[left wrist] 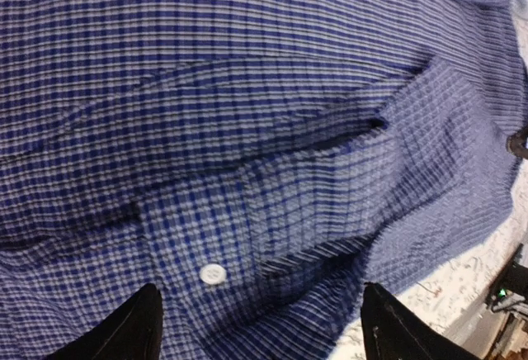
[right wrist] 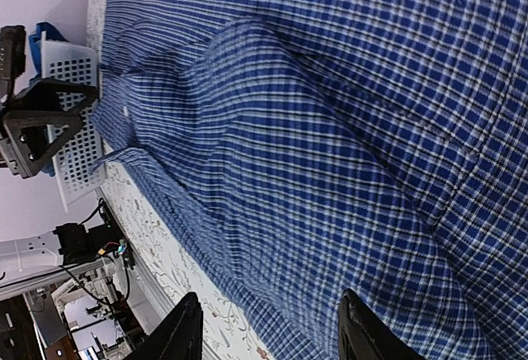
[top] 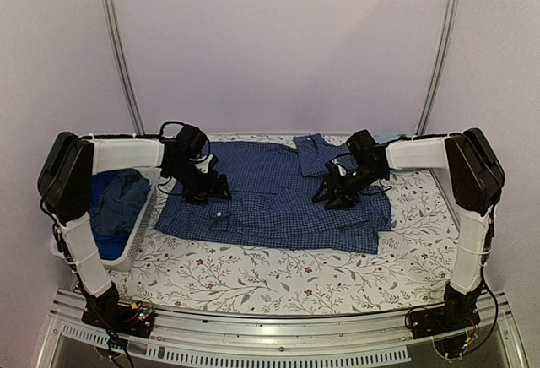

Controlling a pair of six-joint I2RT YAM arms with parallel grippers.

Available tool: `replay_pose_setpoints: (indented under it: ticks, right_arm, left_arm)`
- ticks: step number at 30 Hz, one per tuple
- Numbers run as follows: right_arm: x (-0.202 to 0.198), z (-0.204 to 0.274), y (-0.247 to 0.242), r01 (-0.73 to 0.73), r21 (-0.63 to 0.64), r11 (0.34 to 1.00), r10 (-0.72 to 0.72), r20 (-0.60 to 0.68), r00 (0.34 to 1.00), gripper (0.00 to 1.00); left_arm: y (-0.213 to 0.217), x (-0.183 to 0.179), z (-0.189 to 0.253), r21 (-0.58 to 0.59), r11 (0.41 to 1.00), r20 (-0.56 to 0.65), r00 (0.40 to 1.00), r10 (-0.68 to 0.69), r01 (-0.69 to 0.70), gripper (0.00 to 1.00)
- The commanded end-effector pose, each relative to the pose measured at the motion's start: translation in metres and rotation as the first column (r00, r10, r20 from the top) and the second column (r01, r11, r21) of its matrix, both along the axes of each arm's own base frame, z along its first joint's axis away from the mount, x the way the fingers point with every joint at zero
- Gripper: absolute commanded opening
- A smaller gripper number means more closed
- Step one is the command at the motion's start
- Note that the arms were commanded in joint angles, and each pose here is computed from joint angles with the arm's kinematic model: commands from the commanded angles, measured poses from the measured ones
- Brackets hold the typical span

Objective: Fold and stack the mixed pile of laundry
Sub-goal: Move the 1/3-folded shirt to the center of the board.

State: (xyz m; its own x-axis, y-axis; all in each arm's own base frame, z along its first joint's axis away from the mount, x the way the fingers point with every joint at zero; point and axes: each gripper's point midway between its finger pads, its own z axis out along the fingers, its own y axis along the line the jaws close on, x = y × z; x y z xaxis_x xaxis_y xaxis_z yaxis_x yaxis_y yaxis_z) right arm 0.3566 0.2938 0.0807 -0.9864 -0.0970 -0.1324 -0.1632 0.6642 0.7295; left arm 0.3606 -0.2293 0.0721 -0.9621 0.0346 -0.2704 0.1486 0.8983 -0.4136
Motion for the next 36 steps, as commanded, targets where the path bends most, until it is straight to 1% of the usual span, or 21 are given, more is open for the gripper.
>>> replay_pose_setpoints:
  ticks: [1, 4, 6, 7, 10, 15, 19, 20, 22, 23, 24, 25, 26, 28, 29, 31, 33, 34, 35, 36]
  right_arm:
    - [-0.002, -0.055, -0.021, 0.036, -0.181, 0.983, -0.047, -0.057, 0.997, 0.54]
    - [-0.013, -0.084, -0.037, 0.003, -0.282, 0.959, -0.032, -0.099, 0.995, 0.54]
    - [-0.023, -0.097, -0.05, -0.018, -0.347, 0.938, -0.022, -0.111, 0.994, 0.54]
    - [-0.027, -0.096, -0.057, -0.018, -0.371, 0.928, -0.023, -0.108, 0.994, 0.54]
    - [-0.051, -0.097, -0.072, -0.023, -0.406, 0.914, -0.032, -0.129, 0.991, 0.53]
    - [-0.111, -0.094, -0.091, -0.027, -0.39, 0.921, -0.067, -0.228, 0.971, 0.53]
    - [-0.158, -0.088, -0.101, -0.028, -0.356, 0.934, -0.09, -0.31, 0.947, 0.53]
    - [-0.17, -0.087, -0.103, -0.032, -0.347, 0.937, -0.09, -0.33, 0.94, 0.53]
    - [-0.189, -0.08, -0.098, -0.051, -0.309, 0.95, -0.066, -0.356, 0.932, 0.53]
    - [-0.192, -0.073, -0.093, -0.058, -0.276, 0.959, -0.045, -0.356, 0.934, 0.53]
    - [-0.19, -0.065, -0.086, -0.061, -0.243, 0.968, -0.029, -0.349, 0.937, 0.53]
    - [-0.184, -0.051, -0.078, -0.059, -0.196, 0.979, -0.006, -0.317, 0.948, 0.54]
    - [-0.171, -0.036, -0.072, -0.05, -0.169, 0.984, 0.003, -0.27, 0.963, 0.54]
    - [-0.139, 0.002, -0.063, -0.029, -0.137, 0.99, 0.011, -0.135, 0.991, 0.55]
    - [-0.121, 0.019, -0.062, -0.018, -0.132, 0.991, 0.009, -0.07, 0.998, 0.55]
    - [-0.082, 0.045, -0.069, 0.032, -0.136, 0.99, -0.028, 0.033, 0.999, 0.55]
    - [-0.046, 0.052, -0.079, 0.072, -0.165, 0.984, -0.058, 0.09, 0.994, 0.55]
    - [-0.028, 0.057, -0.083, 0.086, -0.178, 0.98, -0.063, 0.131, 0.989, 0.55]
    - [-0.011, 0.052, -0.085, 0.093, -0.197, 0.976, -0.066, 0.136, 0.988, 0.54]
    - [0.007, 0.058, -0.085, 0.101, -0.203, 0.974, -0.067, 0.17, 0.983, 0.54]
  left_arm:
    - [0.036, 0.007, -0.042, 0.192, 0.98, -0.028, 0.998, 0.057, -0.05, 0.81]
    - [0.04, -0.009, -0.065, 0.232, 0.973, -0.083, 0.996, 0.036, -0.016, 0.77]
    - [0.04, -0.03, -0.078, 0.257, 0.966, -0.128, 0.992, 0.007, 0.026, 0.73]
    - [0.036, -0.045, -0.083, 0.254, 0.966, -0.159, 0.987, -0.013, 0.053, 0.69]
    - [0.02, -0.098, -0.089, 0.224, 0.967, -0.259, 0.964, -0.06, 0.12, 0.64]
    - [0.004, -0.174, -0.086, 0.158, 0.978, -0.368, 0.927, -0.073, 0.139, 0.59]
    - [-0.002, -0.226, -0.078, 0.12, 0.983, -0.437, 0.897, -0.072, 0.138, 0.58]
    - [-0.005, -0.24, -0.075, 0.111, 0.982, -0.449, 0.889, -0.09, 0.156, 0.58]
    - [-0.007, -0.256, -0.07, 0.101, 0.983, -0.46, 0.883, -0.089, 0.152, 0.58]
    - [-0.006, -0.26, -0.068, 0.1, 0.984, -0.458, 0.885, -0.085, 0.146, 0.6]
    - [-0.003, -0.258, -0.065, 0.1, 0.986, -0.443, 0.893, -0.079, 0.137, 0.62]
    - [0.0, -0.251, -0.061, 0.106, 0.986, -0.416, 0.906, -0.072, 0.127, 0.66]
    - [0.002, -0.241, -0.055, 0.106, 0.987, -0.378, 0.923, -0.072, 0.12, 0.68]
    - [-0.001, -0.209, -0.033, 0.061, 0.993, -0.276, 0.958, -0.077, 0.098, 0.74]
    - [-0.001, -0.19, -0.019, 0.045, 0.996, -0.212, 0.975, -0.071, 0.083, 0.78]
    - [-0.002, -0.15, 0.009, 0.01, 0.998, -0.098, 0.993, -0.06, 0.061, 0.88]
    - [0.003, -0.109, 0.033, -0.016, 0.999, -0.008, 1.0, -0.028, 0.028, 0.98]
    - [0.006, -0.092, 0.039, -0.022, 1.0, 0.021, 1.0, -0.02, 0.02, 1.0]
    - [0.01, -0.075, 0.042, -0.017, 1.0, 0.045, 0.999, -0.007, 0.007, 1.0]
    - [0.013, -0.059, 0.044, -0.001, 1.0, 0.067, 0.998, -0.005, 0.005, 1.0]
